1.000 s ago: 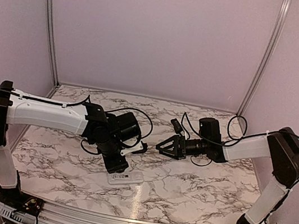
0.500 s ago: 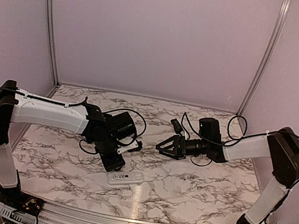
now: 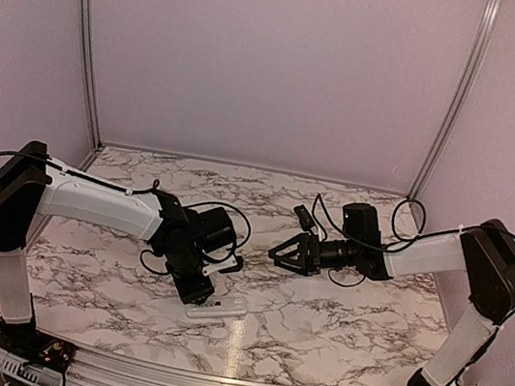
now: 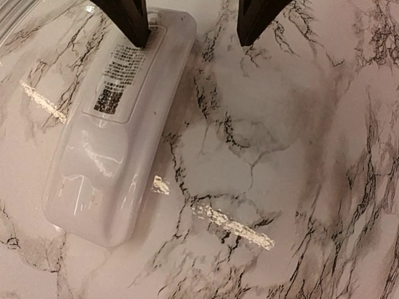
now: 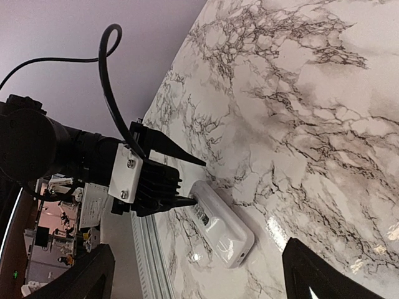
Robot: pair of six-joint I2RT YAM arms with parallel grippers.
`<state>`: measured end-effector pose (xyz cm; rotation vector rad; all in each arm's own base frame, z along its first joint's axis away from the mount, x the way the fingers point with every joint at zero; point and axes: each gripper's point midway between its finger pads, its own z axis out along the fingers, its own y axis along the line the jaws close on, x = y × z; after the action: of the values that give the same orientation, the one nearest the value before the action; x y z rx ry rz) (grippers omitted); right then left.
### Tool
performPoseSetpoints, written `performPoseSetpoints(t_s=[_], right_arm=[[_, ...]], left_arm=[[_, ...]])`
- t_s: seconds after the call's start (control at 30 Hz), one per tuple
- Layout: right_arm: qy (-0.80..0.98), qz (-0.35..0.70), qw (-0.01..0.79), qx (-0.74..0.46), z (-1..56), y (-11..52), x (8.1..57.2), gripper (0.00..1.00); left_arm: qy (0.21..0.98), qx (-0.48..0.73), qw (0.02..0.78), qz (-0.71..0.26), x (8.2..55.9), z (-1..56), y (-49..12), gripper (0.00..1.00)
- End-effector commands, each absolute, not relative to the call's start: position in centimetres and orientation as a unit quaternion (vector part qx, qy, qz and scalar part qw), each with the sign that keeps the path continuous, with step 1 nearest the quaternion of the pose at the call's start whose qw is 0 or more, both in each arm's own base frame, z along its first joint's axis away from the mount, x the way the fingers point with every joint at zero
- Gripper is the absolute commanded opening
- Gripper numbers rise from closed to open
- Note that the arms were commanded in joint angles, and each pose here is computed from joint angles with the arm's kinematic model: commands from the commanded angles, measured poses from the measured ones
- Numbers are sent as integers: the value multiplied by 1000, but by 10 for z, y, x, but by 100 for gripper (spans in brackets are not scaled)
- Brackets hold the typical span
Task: Load the batteries into the remote control
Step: Press the battery cover on the remote control without the battery cover.
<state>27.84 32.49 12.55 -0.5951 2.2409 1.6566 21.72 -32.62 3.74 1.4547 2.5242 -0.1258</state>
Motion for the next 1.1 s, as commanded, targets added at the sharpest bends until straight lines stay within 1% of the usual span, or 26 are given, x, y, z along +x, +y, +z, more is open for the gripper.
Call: performPoseSetpoints(t_s=[0.0,0.13,0.3,0.47,0.57,0.7,0.9,1.0,1.07], right_arm=[[779,574,147,-206,126,325,283,92],[780,573,146,-207,125,325,283,92],[778,573,148,-209,127,324,281,92],[774,574,154,-218,132,327,278,91],[772,569,163,-231,135,331,275,90],[782,547,170,-247,133,338,272,89],[806,501,171,-266,116,351,266,88],[811,489,166,-275,109,359,261,88],[814,483,162,-279,105,362,258,87]], left_arm=[[860,503,85,-9,211,7,-312,50],[857,509,72,3,205,-3,-307,48],[856,512,76,8,204,0,-308,48],[870,479,119,8,225,25,-312,54],[888,429,165,-22,242,54,-316,59],[904,363,216,-64,252,89,-316,62],[921,243,237,-189,234,107,-321,62],[935,165,226,-217,227,102,-312,60],[947,110,210,-215,224,93,-304,58]])
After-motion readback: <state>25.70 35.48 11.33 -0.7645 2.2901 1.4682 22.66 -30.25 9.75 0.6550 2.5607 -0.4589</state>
